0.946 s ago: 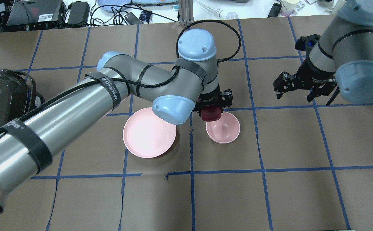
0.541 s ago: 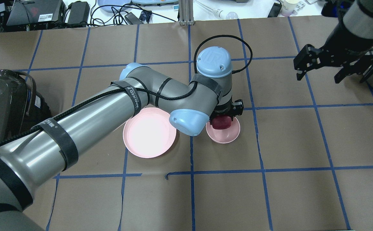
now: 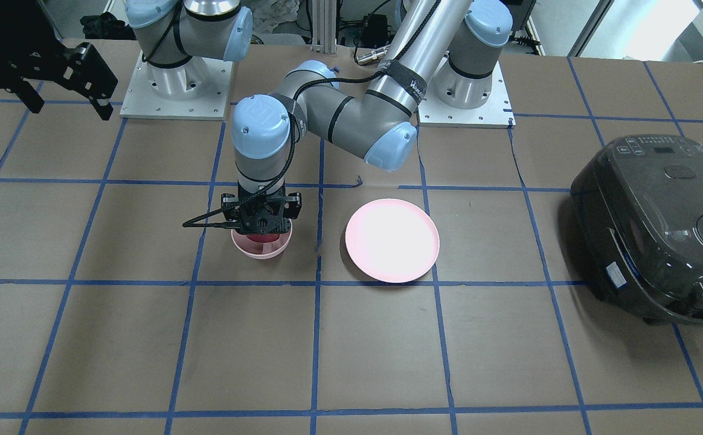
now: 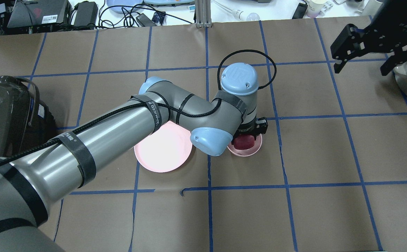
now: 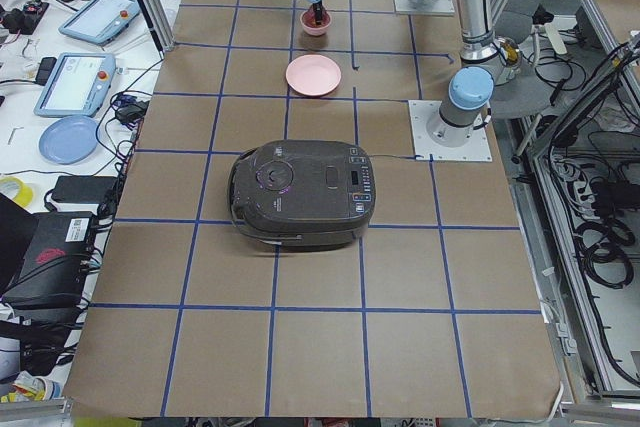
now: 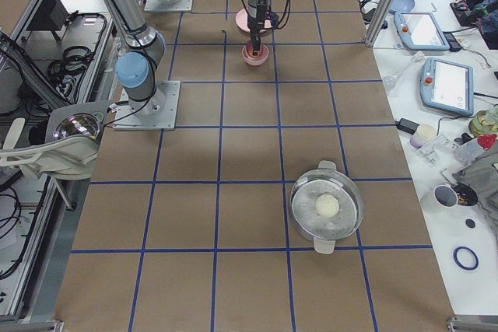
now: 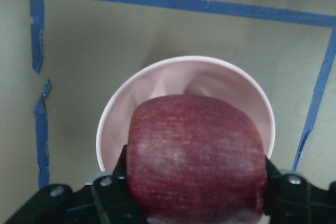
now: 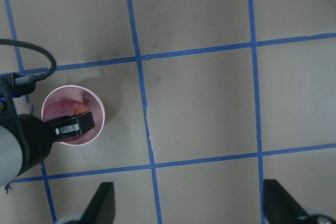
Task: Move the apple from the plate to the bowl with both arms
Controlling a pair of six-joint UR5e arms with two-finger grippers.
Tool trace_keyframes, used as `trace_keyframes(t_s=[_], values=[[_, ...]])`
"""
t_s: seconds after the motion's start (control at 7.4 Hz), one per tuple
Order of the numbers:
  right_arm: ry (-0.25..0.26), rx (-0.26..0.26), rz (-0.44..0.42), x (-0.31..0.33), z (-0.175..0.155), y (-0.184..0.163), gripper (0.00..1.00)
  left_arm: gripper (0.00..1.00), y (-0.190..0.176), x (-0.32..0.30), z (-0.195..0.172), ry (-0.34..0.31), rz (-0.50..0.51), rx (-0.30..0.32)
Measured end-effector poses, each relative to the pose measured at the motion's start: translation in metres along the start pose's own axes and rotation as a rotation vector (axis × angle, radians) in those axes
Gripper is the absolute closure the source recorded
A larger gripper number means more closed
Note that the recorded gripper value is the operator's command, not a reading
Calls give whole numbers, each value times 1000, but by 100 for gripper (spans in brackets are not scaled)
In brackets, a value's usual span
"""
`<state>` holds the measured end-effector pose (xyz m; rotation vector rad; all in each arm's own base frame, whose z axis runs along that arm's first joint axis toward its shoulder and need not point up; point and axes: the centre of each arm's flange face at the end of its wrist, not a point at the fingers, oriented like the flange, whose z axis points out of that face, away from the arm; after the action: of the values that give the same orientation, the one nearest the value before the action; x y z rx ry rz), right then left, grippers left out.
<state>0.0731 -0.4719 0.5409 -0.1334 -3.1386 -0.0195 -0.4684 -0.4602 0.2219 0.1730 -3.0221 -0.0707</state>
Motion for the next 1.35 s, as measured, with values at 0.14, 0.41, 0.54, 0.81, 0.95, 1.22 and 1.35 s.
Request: trace_keyframes(t_s=[0.14,0.41,0.54,0.81,0.95,1.22,1.35], values=[[5,6,-50,-32,7,-3,0,0,-1,1,-1,8,6,25],[9,21,-104,-74,17,-2,0,0,-2,1,-6,29,17,64],[10,21,-111,-81,21,-1,0,0,0,0,-10,35,20,73],[12,44,-113,-83,20,-4,0,0,-4,-10,-31,44,43,100],[10,68,-103,-82,18,-7,0,0,-14,-25,-52,43,68,130],[2,108,-7,-78,14,-13,0,0,-34,-74,-98,23,81,162],[-2,114,28,-78,13,-13,0,0,-41,-103,-122,16,88,174]])
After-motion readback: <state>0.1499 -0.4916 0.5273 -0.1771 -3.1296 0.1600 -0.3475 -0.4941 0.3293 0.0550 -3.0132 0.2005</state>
